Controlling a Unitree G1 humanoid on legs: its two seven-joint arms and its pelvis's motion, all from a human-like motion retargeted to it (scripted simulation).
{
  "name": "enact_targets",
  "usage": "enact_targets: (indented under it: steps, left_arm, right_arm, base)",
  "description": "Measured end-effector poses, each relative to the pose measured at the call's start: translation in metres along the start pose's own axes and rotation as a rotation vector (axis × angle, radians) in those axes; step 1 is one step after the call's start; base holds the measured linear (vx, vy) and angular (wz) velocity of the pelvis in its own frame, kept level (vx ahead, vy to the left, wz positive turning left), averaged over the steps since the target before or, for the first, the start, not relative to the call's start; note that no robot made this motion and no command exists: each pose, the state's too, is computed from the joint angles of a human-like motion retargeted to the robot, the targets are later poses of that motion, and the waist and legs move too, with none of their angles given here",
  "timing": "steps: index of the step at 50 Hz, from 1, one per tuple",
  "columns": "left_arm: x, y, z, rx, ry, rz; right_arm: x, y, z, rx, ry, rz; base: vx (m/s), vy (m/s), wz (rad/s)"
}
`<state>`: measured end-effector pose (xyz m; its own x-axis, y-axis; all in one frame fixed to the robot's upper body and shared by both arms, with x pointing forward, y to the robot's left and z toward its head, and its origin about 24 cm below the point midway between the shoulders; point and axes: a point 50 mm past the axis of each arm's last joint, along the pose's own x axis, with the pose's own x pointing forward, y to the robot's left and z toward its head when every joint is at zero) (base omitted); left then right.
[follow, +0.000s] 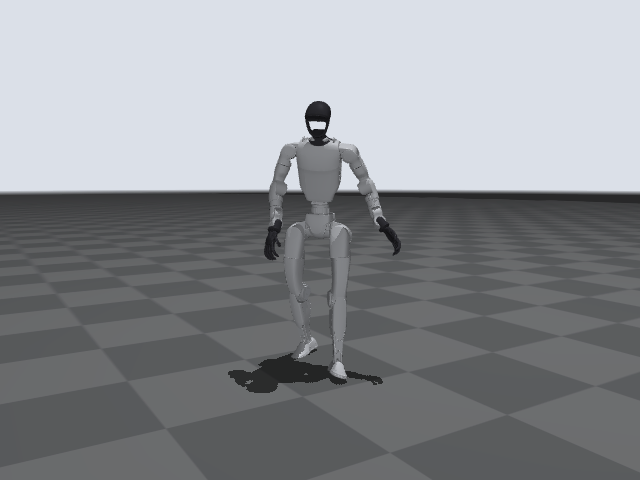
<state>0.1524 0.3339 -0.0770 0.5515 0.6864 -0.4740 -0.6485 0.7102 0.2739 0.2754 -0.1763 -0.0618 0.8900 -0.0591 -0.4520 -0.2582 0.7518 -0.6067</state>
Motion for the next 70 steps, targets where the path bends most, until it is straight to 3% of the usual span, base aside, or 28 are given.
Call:
enact_targets:
  steps: [10,24,31,40,44,50,55,57,62,67,70]
  left_arm:
    - [0.027,-0.036,0.088,0.021,-0.177,-0.071]
    - [0.009,-0.057,0.300,0.136,-0.741,-0.020]
    - [-0.033,-0.072,0.381,-0.026,-0.901,0.018]
    - [-0.094,-0.037,0.473,-0.364,-0.978,0.084]
    - [-0.145,-0.077,0.501,-0.463,-1.056,-0.170]
    - [-0.245,-0.220,0.460,-0.079,-1.331,-0.684]
    - [-0.270,-0.263,0.413,0.007,-1.376,-0.892]
    - [-0.254,-0.263,0.399,0.023,-1.350,-0.903]
    - [-0.172,-0.226,0.388,0.126,-1.227,-0.742]
    - [-0.077,-0.135,0.407,0.107,-0.965,-0.298]
    - [-0.057,-0.078,0.425,0.022,-0.859,-0.067]
  right_arm:
    - [0.000,-0.019,0.029,0.247,-0.115,-0.099]
    - [0.001,-0.041,0.158,0.128,-0.552,-0.229]
    - [-0.009,-0.103,0.203,0.083,-0.726,-0.436]
    - [-0.030,-0.136,0.269,0.112,-0.911,-0.513]
    - [-0.034,-0.160,0.282,0.108,-0.897,-0.657]
    - [-0.032,-0.241,0.259,0.166,-0.677,-0.933]
    - [-0.031,-0.268,0.252,0.334,-0.575,-0.911]
    - [-0.034,-0.275,0.254,0.389,-0.586,-0.891]
    - [-0.036,-0.261,0.268,0.229,-0.667,-0.819]
    - [-0.043,-0.249,0.282,0.112,-0.763,-0.839]
    - [-0.043,-0.231,0.295,0.019,-0.812,-0.809]
  base:
    - [0.29,0.10,0.04]
    - [-0.01,-0.18,0.76]
    - [0.02,-0.19,0.60]
    - [0.11,-0.14,0.17]
    - [0.15,-0.03,0.00]
    - [0.04,0.00,-0.02]
    - [0.11,0.03,-0.02]
    - [0.09,0.00,-0.07]
    - [0.07,-0.05,-0.04]
    - [0.02,-0.07,0.05]
    - [0.02,-0.06,0.09]
